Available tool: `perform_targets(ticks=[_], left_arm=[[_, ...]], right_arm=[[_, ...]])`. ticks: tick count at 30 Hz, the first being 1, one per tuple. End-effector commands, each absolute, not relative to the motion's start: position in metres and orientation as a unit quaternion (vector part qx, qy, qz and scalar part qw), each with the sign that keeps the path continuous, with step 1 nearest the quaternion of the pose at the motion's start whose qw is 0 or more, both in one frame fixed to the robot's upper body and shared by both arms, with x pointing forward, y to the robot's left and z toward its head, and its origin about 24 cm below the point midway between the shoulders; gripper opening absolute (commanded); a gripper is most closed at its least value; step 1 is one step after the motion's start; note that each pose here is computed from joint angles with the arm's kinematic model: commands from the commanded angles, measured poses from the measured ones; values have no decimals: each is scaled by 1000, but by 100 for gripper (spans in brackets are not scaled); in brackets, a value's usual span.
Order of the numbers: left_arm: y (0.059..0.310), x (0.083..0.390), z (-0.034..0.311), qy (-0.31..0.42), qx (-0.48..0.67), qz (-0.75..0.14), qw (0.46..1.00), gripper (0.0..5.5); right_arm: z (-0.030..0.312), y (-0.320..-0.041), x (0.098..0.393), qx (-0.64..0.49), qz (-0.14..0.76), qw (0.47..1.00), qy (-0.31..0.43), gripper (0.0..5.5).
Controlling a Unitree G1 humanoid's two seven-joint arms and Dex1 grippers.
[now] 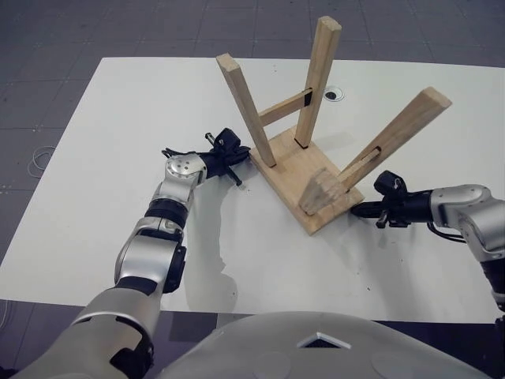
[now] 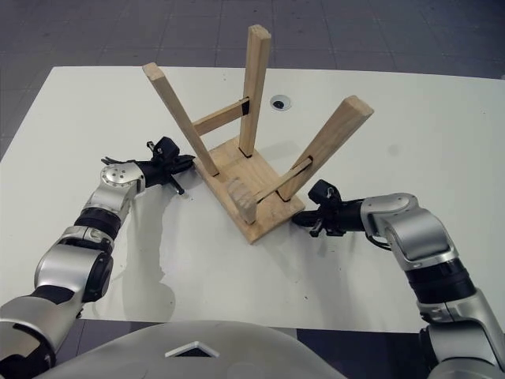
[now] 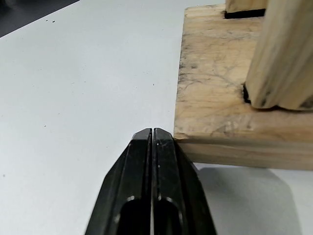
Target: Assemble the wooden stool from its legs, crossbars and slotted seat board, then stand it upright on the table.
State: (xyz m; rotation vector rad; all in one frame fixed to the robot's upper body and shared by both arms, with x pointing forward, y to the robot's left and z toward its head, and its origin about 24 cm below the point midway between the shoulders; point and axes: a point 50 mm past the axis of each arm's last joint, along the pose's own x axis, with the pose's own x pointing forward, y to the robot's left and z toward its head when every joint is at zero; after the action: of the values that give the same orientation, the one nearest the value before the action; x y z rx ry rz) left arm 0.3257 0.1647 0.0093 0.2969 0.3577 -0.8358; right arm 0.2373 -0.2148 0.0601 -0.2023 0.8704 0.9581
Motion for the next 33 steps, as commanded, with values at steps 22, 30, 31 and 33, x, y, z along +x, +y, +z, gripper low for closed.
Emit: perform_targets(ticks=[22, 30, 31, 33], left_arm=[[153, 257, 36, 146, 127, -433, 880, 10], [180, 241, 50, 137, 124, -361, 914, 10], [182, 238, 52, 136, 122, -353, 917, 10], [184, 229, 53, 141, 117, -349, 919, 10]], right_arm=[[41, -196, 334, -117, 386, 858, 319, 13], [54, -229, 316, -75, 328, 888, 315, 13], [55, -231, 311, -72, 328, 887, 316, 13], [55, -238, 299, -70, 326, 884, 328, 13]])
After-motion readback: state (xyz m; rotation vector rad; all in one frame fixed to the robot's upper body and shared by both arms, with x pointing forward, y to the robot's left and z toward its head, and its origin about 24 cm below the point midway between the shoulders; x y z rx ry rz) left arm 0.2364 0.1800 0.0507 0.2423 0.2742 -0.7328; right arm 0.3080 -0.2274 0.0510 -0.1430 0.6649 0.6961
